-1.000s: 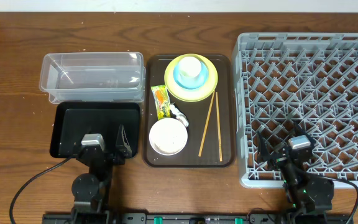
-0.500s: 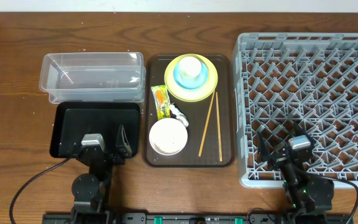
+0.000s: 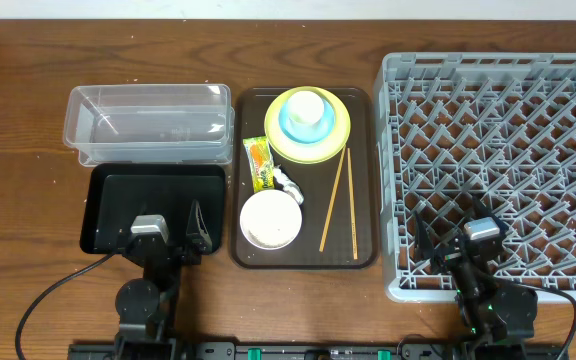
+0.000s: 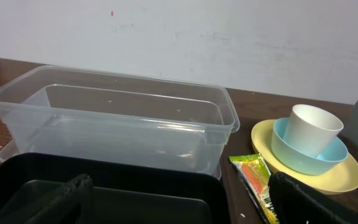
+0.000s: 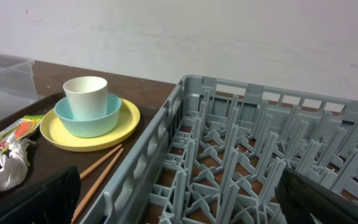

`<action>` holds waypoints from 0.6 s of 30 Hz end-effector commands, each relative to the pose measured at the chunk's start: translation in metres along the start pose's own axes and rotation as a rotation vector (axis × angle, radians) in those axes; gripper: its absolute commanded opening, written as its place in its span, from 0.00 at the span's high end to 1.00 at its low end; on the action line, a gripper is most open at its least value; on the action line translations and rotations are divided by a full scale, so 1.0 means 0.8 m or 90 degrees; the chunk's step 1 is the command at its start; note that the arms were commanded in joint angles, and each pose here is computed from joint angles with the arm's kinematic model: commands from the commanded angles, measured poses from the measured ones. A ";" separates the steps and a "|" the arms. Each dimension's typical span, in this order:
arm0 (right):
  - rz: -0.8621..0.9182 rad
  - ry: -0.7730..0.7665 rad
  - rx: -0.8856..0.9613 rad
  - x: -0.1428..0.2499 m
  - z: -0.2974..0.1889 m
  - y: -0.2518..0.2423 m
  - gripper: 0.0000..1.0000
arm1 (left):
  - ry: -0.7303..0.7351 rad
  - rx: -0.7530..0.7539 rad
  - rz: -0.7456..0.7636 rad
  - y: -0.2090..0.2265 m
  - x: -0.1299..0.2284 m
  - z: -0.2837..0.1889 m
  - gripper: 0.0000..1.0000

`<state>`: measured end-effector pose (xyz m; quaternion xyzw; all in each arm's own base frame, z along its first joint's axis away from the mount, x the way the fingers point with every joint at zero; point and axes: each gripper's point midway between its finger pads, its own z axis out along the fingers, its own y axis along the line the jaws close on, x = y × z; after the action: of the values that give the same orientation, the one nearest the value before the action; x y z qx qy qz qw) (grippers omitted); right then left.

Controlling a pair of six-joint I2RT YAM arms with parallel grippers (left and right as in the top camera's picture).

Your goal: Sort waste into correct bins and load items into the dishwasher rack

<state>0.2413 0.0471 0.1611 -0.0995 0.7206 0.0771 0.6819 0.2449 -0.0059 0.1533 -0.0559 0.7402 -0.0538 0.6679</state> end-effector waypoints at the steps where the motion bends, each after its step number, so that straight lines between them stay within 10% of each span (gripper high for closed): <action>1: 0.008 0.000 0.006 0.001 0.000 -0.003 0.01 | 0.030 -0.024 0.016 0.009 0.019 0.001 0.08; 18: 0.008 0.000 0.006 0.001 0.000 -0.003 0.01 | 0.029 -0.010 0.007 0.004 0.015 -0.001 0.08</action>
<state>0.2413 0.0471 0.1611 -0.0995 0.7206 0.0771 0.6819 0.2448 -0.0060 0.1531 -0.0558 0.7406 -0.0544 0.6674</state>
